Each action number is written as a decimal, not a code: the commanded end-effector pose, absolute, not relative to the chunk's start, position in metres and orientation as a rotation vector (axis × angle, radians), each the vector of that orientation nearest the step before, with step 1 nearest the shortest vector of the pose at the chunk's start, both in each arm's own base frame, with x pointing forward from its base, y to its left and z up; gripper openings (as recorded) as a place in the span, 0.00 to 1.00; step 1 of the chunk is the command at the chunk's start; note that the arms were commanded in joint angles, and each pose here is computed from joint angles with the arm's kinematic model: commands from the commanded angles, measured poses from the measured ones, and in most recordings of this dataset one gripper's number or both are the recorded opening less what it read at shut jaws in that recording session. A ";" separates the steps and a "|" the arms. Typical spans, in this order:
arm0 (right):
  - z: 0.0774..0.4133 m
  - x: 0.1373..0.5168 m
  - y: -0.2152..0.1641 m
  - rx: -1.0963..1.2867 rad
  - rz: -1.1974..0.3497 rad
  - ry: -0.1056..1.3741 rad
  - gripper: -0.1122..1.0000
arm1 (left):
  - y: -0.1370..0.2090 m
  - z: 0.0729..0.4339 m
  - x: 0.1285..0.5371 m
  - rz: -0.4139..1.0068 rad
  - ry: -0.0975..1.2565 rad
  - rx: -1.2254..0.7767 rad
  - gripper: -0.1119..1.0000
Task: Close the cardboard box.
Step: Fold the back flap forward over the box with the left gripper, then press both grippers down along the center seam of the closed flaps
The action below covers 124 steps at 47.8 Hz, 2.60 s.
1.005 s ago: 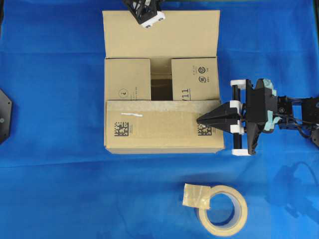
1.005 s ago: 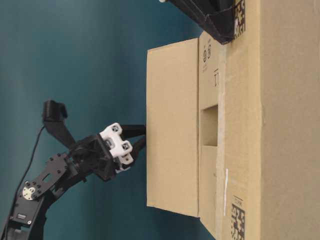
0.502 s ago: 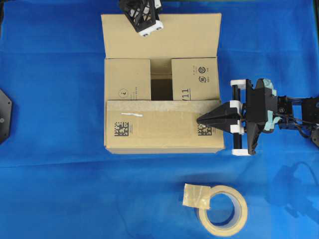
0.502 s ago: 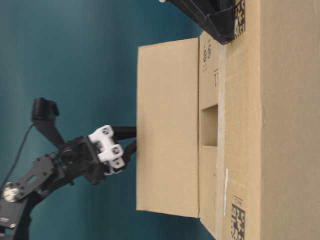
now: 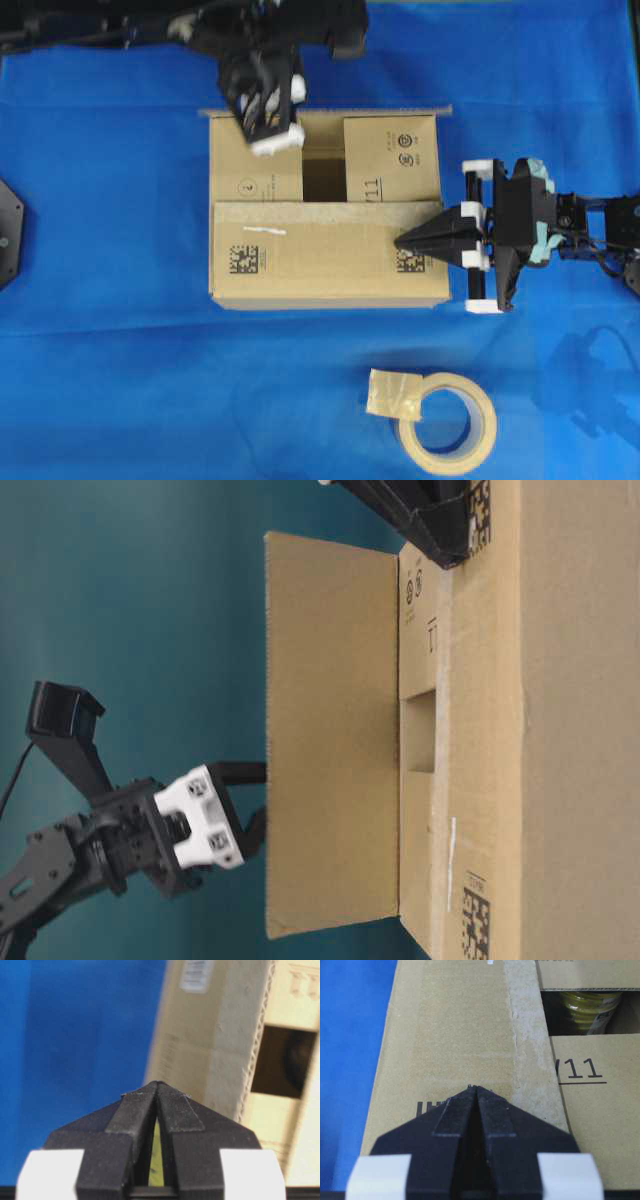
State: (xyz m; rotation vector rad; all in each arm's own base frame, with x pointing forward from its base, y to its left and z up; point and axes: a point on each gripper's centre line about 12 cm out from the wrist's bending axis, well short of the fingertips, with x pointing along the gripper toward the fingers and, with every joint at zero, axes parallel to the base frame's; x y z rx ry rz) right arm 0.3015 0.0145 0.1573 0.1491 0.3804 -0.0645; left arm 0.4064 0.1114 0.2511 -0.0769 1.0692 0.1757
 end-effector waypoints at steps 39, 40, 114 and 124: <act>0.165 0.307 -0.001 0.156 -0.114 0.339 0.10 | 0.060 0.192 0.350 0.208 0.741 -0.194 0.10; 0.166 0.307 -0.002 0.158 -0.118 0.335 0.10 | 0.060 0.192 0.350 0.208 0.732 -0.195 0.10; 0.167 0.306 -0.030 0.172 -0.208 0.325 0.10 | 0.022 0.192 0.297 0.100 0.191 -0.125 0.10; 0.167 0.306 -0.030 0.174 -0.208 0.325 0.10 | 0.022 0.176 0.298 0.101 0.179 -0.114 0.10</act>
